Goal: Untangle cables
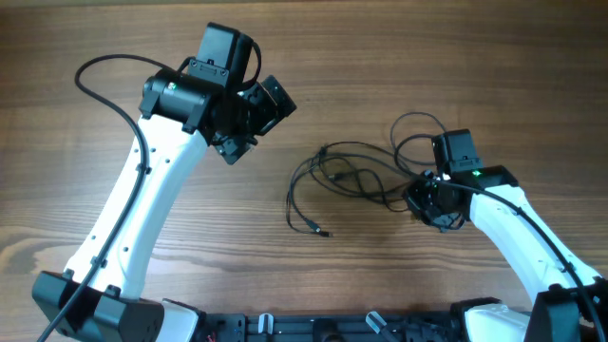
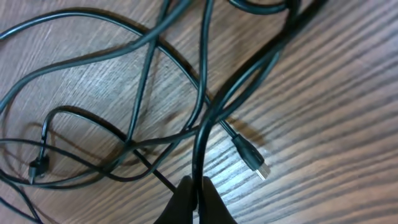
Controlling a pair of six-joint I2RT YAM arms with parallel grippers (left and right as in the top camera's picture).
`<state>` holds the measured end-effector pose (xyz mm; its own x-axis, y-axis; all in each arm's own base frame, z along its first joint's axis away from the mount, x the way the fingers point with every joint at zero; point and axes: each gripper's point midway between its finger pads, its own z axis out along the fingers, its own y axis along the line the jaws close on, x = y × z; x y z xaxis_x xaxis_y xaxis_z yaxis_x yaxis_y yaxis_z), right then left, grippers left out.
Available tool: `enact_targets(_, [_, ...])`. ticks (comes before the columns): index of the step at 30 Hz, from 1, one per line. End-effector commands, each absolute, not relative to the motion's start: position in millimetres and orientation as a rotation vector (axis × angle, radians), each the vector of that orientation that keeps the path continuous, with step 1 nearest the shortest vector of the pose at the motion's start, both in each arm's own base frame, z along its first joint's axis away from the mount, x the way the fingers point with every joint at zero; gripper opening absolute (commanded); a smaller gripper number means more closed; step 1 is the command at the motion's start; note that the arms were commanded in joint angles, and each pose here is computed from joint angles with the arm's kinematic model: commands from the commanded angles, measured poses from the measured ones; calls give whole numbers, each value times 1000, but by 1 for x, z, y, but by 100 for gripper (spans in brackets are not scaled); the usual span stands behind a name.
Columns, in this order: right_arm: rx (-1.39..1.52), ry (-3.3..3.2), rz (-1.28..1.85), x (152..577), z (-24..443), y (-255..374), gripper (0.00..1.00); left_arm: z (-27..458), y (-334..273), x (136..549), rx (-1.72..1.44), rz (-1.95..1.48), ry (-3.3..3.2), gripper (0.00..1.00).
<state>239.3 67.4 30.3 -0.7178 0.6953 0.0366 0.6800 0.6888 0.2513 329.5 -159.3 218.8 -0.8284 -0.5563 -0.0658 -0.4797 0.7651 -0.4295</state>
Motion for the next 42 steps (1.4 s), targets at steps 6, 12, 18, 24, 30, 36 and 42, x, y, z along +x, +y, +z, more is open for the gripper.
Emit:
enact_targets(6, [1084,2826,271,245,22,55,12,222,-156,326,-763,-567,2774,100])
enact_targets(12, [554,2825,661,275,58,101,4,218,-137,332,-787,-416,2726,100])
enact_targets(18, [-25,2371,795,310,230,135,4,228,-159,341,-462,-544,2737,100])
enact_targets(24, [-249,1943,724,293,380,135,4,287,-246,320,360,-1229,2511,100])
enact_targets(30, [-346,1861,810,270,405,146,4,320,-271,314,559,-1438,2309,100])
enact_targets(36, [-355,1857,818,269,406,148,4,313,-327,300,835,-1507,2169,100])
enact_targets(42, [-360,1869,812,268,403,147,4,278,-364,300,958,-1522,2152,100])
